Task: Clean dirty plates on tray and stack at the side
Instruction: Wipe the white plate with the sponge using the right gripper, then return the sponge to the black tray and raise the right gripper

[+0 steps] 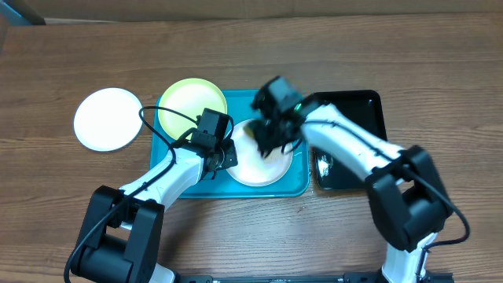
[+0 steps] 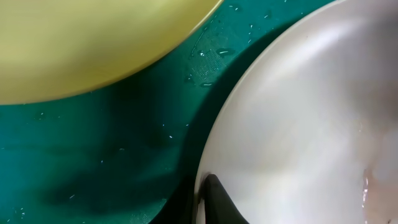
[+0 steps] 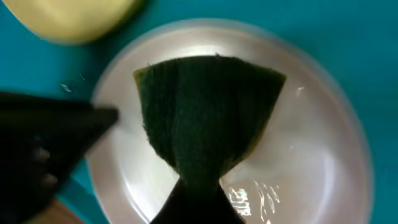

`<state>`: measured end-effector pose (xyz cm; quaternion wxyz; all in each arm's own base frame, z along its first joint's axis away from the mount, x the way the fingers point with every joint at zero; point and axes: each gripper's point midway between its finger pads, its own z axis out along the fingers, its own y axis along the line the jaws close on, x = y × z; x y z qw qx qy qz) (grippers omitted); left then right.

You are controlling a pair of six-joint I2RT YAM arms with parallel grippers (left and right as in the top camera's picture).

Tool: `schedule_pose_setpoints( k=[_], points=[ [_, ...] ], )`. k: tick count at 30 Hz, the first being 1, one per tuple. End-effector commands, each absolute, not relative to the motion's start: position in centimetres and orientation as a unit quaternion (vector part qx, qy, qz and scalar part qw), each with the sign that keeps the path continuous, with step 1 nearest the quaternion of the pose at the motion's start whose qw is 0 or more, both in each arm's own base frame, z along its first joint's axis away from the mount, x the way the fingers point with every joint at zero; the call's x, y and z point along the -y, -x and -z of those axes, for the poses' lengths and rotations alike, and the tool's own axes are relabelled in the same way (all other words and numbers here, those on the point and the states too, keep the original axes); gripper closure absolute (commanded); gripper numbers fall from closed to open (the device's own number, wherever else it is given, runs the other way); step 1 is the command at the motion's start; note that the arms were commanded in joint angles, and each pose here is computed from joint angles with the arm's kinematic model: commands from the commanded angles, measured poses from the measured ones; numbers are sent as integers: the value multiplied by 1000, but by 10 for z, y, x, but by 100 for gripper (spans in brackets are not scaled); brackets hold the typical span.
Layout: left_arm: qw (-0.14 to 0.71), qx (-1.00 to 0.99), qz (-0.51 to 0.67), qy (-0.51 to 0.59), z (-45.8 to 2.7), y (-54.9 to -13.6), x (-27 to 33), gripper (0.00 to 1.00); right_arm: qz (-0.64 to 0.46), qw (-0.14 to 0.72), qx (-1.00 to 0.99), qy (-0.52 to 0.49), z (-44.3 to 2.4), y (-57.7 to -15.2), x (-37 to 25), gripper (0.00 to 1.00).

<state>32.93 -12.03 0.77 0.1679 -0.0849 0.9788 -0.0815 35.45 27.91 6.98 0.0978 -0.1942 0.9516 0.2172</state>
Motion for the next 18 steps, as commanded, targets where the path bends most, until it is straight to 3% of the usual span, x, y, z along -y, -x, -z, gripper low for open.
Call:
schedule_pose_setpoints(
  k=[1, 7, 18],
  points=[
    [163, -980, 74, 83, -3, -327, 118, 91, -296, 140, -929, 172, -143, -375, -266, 96],
    [165, -980, 74, 83, -3, -327, 118, 89, -266, 118, -953, 87, -139, -389, -187, 96],
    [166, -980, 75, 83, -4, -328, 118, 76, -100, 94, -989, -54, -82, -390, -49, 96]
  ],
)
